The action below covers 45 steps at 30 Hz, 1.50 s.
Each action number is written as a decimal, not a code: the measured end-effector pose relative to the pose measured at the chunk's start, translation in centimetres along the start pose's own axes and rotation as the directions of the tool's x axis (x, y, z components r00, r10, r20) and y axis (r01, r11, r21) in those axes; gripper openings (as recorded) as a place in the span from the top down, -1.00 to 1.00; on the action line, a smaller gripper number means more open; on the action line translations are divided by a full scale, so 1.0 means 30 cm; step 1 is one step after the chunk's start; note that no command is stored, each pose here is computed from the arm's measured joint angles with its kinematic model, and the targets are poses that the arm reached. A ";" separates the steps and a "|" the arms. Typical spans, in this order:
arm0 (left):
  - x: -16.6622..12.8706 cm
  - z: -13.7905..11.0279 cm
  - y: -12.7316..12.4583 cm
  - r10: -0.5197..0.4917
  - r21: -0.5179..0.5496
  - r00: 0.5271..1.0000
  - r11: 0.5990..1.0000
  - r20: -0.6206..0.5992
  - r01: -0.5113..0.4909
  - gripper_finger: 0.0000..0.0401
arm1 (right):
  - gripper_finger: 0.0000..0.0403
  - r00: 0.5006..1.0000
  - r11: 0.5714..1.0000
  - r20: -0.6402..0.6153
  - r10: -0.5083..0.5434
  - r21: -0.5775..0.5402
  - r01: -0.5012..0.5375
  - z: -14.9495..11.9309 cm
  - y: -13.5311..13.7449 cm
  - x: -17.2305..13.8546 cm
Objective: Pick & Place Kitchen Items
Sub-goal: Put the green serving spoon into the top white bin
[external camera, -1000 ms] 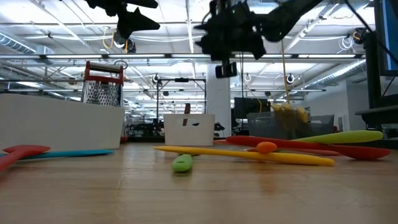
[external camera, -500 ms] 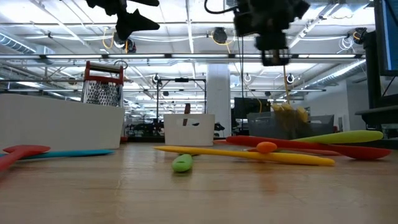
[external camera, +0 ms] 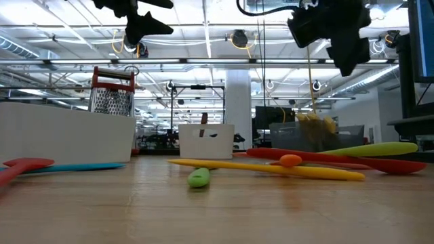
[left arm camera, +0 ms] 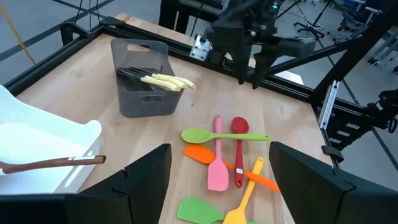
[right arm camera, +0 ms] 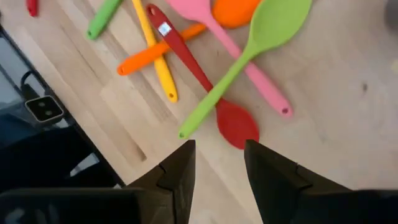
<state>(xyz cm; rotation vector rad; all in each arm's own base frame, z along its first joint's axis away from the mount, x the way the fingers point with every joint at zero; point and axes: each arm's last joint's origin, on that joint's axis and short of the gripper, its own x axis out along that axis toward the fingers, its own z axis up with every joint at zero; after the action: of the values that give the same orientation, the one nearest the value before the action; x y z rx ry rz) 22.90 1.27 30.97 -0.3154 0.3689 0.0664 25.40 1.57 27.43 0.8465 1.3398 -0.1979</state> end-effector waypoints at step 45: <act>-0.001 -0.023 -0.044 -0.196 0.179 0.976 0.961 -0.092 0.210 -0.36 | 0.36 0.999 0.977 0.030 -0.036 0.210 0.029 -0.157 0.002 0.265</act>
<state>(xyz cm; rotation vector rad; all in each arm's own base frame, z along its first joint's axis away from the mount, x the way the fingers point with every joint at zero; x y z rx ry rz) 22.78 -0.20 30.76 -0.1673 0.4105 -0.1815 23.88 7.25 20.31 0.9942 1.3174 -0.3828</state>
